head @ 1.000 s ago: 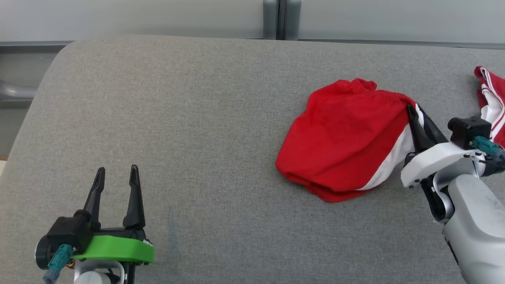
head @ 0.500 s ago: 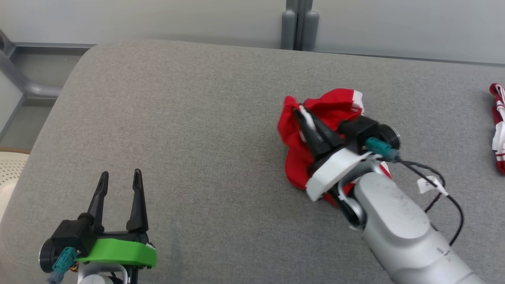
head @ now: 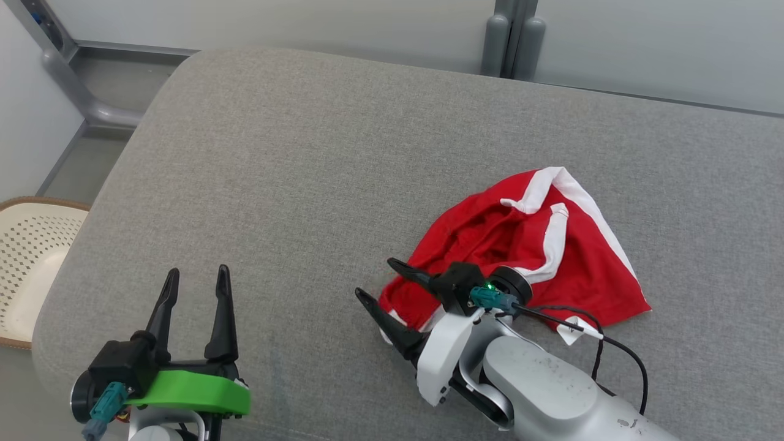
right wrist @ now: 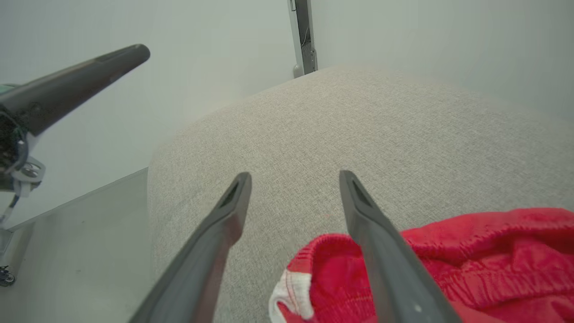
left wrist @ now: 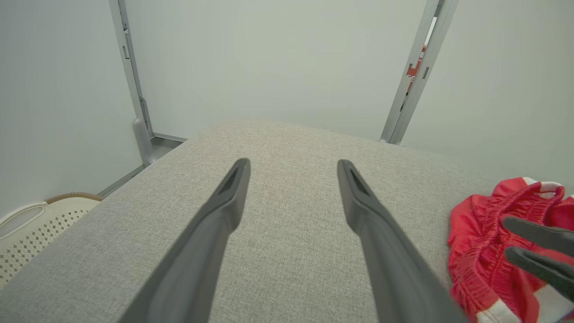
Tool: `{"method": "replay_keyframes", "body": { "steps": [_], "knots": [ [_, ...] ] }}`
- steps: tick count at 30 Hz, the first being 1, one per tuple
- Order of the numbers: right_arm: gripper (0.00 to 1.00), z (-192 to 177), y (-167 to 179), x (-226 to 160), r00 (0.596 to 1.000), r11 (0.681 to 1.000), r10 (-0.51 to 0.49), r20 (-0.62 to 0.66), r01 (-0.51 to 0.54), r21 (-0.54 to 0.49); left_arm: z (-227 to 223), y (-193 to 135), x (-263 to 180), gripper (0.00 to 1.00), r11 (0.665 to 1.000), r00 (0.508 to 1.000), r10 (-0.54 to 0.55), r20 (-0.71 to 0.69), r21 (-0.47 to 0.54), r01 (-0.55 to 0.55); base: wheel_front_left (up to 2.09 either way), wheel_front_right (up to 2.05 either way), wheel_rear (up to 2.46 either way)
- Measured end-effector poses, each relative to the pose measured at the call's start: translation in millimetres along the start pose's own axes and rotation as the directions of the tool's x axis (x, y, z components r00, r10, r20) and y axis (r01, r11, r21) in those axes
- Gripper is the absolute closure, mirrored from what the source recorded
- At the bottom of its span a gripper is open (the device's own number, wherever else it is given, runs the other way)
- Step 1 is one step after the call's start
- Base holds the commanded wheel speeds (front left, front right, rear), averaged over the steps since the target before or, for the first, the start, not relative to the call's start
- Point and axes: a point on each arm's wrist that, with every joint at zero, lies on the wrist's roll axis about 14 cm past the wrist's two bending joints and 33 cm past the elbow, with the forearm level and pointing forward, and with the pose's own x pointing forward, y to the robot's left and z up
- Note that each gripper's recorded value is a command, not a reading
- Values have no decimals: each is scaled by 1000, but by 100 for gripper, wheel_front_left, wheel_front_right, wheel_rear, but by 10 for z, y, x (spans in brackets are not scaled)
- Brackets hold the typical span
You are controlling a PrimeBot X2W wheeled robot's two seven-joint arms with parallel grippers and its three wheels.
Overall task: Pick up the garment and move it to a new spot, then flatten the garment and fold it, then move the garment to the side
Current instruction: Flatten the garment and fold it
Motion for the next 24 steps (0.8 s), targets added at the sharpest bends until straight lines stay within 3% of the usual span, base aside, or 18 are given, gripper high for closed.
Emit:
{"method": "replay_keyframes", "body": {
  "steps": [7,12,18,20,24],
  "knots": [
    [0,282,-217,-52,993,996,-76,88,73,41,-5,-30,54,0,1000,1000,-9,2,-4,9,0,0,0],
    [0,611,-659,-275,963,979,-199,181,202,0,8,-121,113,0,999,999,-37,10,-5,37,0,0,0],
    [0,763,-1275,-814,895,917,-382,232,398,-26,2,-235,156,0,997,997,-72,12,-9,72,0,0,0],
    [0,760,-1510,-1075,854,878,-463,237,479,-11,0,-284,175,0,996,996,-86,13,-11,86,0,0,0],
    [0,623,-1689,-1273,825,843,-528,202,539,5,-10,-318,192,0,995,995,-96,11,-11,96,0,0,0]
  ]
}}
